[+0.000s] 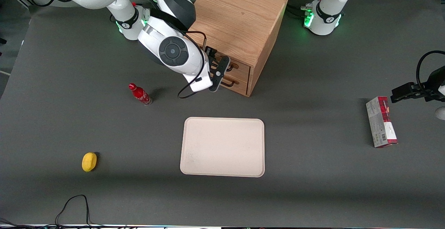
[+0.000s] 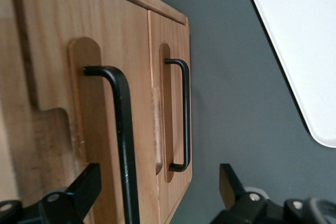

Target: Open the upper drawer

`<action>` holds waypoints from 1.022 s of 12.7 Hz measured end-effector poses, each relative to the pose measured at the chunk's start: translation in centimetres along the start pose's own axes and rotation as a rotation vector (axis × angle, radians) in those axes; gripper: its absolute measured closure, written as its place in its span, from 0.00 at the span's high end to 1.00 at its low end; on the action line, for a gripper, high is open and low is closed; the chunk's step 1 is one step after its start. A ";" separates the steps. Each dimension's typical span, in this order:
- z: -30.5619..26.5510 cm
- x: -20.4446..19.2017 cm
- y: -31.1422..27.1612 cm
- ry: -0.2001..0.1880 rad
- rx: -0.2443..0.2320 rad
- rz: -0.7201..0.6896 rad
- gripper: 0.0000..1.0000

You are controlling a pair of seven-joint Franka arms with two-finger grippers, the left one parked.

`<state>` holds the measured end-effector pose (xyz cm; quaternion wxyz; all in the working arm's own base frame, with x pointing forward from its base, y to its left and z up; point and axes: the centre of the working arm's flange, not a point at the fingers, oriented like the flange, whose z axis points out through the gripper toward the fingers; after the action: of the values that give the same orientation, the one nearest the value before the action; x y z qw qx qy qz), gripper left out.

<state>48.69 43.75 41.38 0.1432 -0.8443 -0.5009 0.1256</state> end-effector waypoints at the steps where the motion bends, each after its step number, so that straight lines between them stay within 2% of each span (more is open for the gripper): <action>1: 0.4 0.1 0.0 -0.001 -0.007 -0.004 1.00; 8: 2.1 0.4 1.0 -0.004 -0.047 -0.018 1.00; 10: 1.5 0.6 2.4 0.014 -0.082 -0.020 1.00; 13: -0.6 0.0 6.6 0.051 -0.104 -0.039 1.00</action>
<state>54.28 40.65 39.52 0.1144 -0.8436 -0.5193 0.0749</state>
